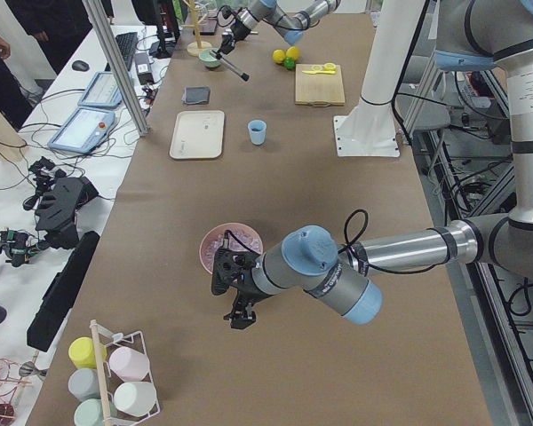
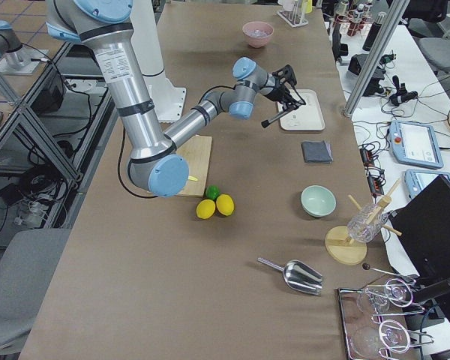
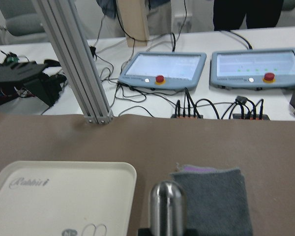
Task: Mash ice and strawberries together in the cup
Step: 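Lift the muddler out of the cup and carry it back, then lower the muddler onto the table with the right gripper and release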
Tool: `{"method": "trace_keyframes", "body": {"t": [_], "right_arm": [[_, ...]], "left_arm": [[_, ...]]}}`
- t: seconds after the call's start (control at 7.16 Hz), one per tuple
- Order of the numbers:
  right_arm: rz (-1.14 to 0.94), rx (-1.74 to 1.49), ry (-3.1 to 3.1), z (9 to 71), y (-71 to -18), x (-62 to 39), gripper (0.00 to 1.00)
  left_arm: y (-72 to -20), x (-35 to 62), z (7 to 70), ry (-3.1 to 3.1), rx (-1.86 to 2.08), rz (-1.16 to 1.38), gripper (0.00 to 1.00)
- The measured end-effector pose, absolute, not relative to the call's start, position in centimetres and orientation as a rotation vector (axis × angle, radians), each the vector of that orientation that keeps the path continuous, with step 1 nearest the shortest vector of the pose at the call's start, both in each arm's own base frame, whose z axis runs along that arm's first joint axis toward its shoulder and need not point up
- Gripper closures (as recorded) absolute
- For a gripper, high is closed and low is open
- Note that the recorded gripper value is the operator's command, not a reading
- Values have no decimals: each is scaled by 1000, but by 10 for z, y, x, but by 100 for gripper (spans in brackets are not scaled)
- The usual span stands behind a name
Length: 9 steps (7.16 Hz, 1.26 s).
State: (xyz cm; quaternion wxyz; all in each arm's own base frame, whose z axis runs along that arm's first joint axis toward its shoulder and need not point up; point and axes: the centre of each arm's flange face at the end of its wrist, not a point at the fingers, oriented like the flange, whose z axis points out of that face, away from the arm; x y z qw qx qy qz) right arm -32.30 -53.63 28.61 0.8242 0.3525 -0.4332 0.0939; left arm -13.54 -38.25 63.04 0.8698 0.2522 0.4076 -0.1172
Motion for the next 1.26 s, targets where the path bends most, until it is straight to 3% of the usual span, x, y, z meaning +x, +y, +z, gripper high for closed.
{"method": "trace_keyframes", "body": {"t": [0.56, 1.26], "right_arm": [[150, 334, -956, 323, -563, -261, 100], [72, 69, -790, 382, -582, -241, 100]], "left_arm": [[-365, -131, 635, 876, 581, -165, 2], [-365, -131, 631, 866, 610, -148, 2]]}}
